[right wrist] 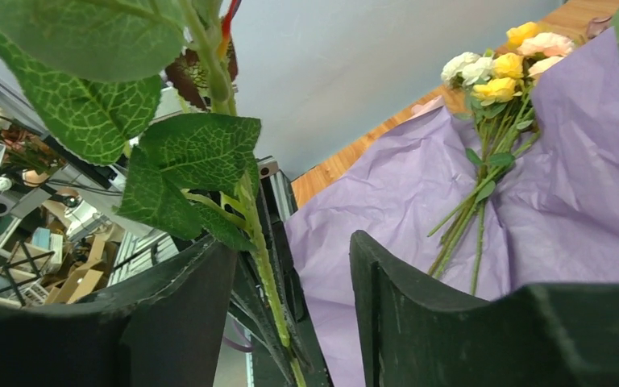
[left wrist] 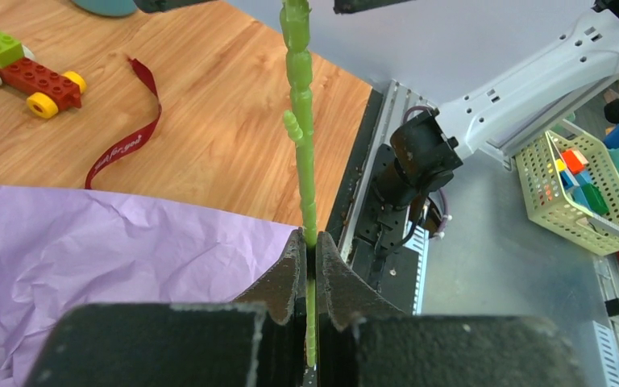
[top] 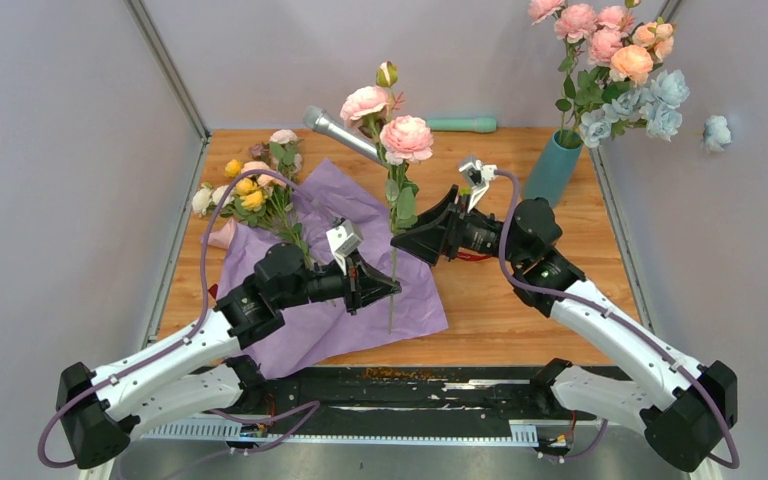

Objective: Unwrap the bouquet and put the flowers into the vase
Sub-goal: Pick up the fake flower from the wrapping paper.

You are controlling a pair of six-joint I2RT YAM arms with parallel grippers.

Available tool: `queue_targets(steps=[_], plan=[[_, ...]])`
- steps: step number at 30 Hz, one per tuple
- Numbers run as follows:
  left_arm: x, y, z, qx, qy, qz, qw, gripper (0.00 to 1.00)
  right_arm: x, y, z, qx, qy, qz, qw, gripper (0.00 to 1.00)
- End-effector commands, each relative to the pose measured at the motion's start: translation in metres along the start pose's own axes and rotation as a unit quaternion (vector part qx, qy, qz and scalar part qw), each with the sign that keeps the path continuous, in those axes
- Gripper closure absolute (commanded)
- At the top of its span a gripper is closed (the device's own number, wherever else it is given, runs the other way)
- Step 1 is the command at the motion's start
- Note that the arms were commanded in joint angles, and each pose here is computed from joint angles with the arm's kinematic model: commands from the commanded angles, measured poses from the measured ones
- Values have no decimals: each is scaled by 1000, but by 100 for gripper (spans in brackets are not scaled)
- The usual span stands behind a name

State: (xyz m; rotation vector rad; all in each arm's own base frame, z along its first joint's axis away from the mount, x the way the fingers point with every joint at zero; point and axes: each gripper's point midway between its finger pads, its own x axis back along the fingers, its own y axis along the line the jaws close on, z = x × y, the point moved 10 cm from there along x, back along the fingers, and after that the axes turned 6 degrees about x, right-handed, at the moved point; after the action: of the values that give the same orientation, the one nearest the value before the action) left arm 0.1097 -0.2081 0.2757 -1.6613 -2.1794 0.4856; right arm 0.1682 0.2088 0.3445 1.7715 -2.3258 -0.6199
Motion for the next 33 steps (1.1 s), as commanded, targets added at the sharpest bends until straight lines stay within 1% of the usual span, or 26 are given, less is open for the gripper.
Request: queue_targets(steps=[1,2,14,16,21,23,24,25,26,27,28,29,30,31,33], plan=[[-1,-3,-6,-21,-27,10,999,100,-8,14,-20,20,-38,-29,999,51],[-1,-2,-6,-21,-28,10,999,100,-10,15,-20,19,-37,-30,999,56],[-3,2,-2,-16,-21,1,1000,100,-16,15,-15,15,-33,-35,999,92],[-3,1,-2,-14,-21,-1,1000,100,-15,14,-14,17,-35,-29,999,100],[-2,2,-4,-15,-25,-9,1000,99,-12,14,-14,29,-39,-14,999,100],[-2,3,-4,-14,-24,-17,999,86,-10,14,-14,41,-37,-3,998,100],[-2,4,-4,-16,-22,-20,999,72,-9,14,-14,46,-36,5,998,100],[-2,4,-5,-17,-18,-28,999,64,-8,14,-15,54,-36,13,998,100],[-2,5,-5,-20,-15,-34,999,48,-7,13,-15,59,-35,25,997,100],[-1,6,-6,-21,-11,-46,999,35,-6,13,-16,67,-33,34,997,100],[-1,7,-7,-23,-10,-53,998,29,-4,12,-17,74,-32,48,996,100],[-1,6,-10,-23,-11,-57,998,19,-2,12,-18,81,-29,62,994,100],[-1,4,-14,-27,-13,-55,998,15,-1,12,-20,90,-28,74,993,100],[-1,3,-15,-29,-11,-50,998,9,1,11,-21,97,-24,87,991,100],[0,1,-22,-38,-6,-54,998,4,4,9,-25,114,-16,116,987,100]])
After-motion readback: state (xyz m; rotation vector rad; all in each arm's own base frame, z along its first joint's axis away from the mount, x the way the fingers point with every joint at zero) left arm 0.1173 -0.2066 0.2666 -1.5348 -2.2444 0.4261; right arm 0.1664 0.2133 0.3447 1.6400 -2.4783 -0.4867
